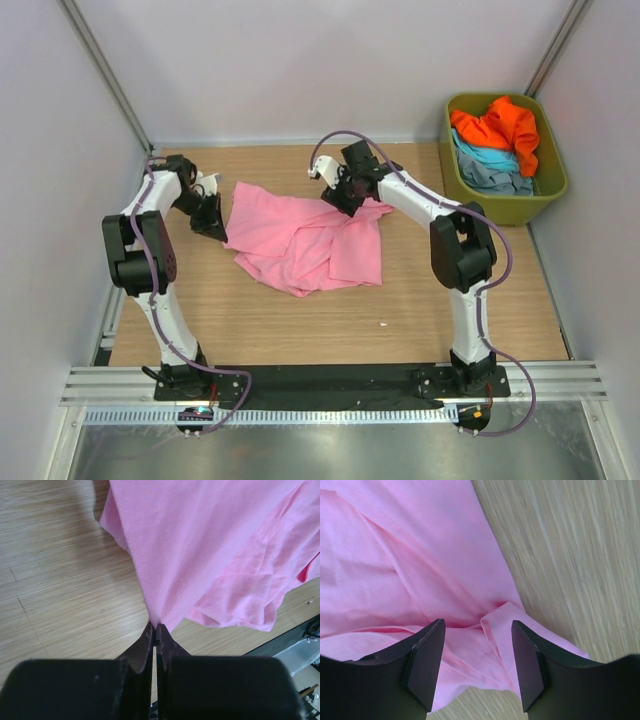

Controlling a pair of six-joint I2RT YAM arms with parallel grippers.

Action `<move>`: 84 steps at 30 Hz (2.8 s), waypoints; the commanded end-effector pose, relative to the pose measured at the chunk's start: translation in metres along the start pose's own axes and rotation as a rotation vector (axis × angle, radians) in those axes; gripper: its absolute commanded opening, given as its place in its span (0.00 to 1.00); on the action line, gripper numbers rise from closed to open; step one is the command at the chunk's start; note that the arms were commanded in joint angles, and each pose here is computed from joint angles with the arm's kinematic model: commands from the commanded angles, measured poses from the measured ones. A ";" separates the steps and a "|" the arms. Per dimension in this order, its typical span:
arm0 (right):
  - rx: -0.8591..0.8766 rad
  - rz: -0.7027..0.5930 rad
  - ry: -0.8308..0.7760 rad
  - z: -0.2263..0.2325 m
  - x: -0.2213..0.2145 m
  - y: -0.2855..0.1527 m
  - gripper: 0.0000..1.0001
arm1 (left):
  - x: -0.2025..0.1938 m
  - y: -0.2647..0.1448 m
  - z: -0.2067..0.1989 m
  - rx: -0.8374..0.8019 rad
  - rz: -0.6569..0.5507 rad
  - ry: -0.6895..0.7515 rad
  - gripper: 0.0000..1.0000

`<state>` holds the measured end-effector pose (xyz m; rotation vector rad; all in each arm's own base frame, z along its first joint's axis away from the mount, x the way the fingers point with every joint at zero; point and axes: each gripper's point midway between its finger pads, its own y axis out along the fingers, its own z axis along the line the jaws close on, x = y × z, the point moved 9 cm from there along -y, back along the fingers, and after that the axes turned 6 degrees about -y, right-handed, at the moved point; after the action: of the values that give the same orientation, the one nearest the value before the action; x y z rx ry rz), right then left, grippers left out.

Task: Fold and stack the t-shirts
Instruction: Flatten the tshirt out

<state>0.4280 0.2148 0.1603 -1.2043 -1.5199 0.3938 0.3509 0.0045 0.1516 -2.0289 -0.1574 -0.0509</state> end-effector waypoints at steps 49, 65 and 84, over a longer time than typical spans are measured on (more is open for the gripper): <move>-0.193 0.037 0.040 -0.042 0.012 -0.013 0.02 | 0.011 -0.016 -0.010 -0.033 -0.054 0.014 0.00; -0.708 -0.228 0.185 -0.138 0.048 -0.232 0.01 | 0.068 -0.176 -0.102 -0.111 -0.539 0.417 0.00; -0.943 -0.514 0.258 -0.101 0.066 -0.393 0.02 | 0.003 -0.369 -0.178 0.149 -1.339 0.578 0.00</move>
<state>0.3818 0.0844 0.4842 -1.4672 -1.7001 -0.6607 0.3417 0.0038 0.5072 -1.5607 -0.8985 -1.2191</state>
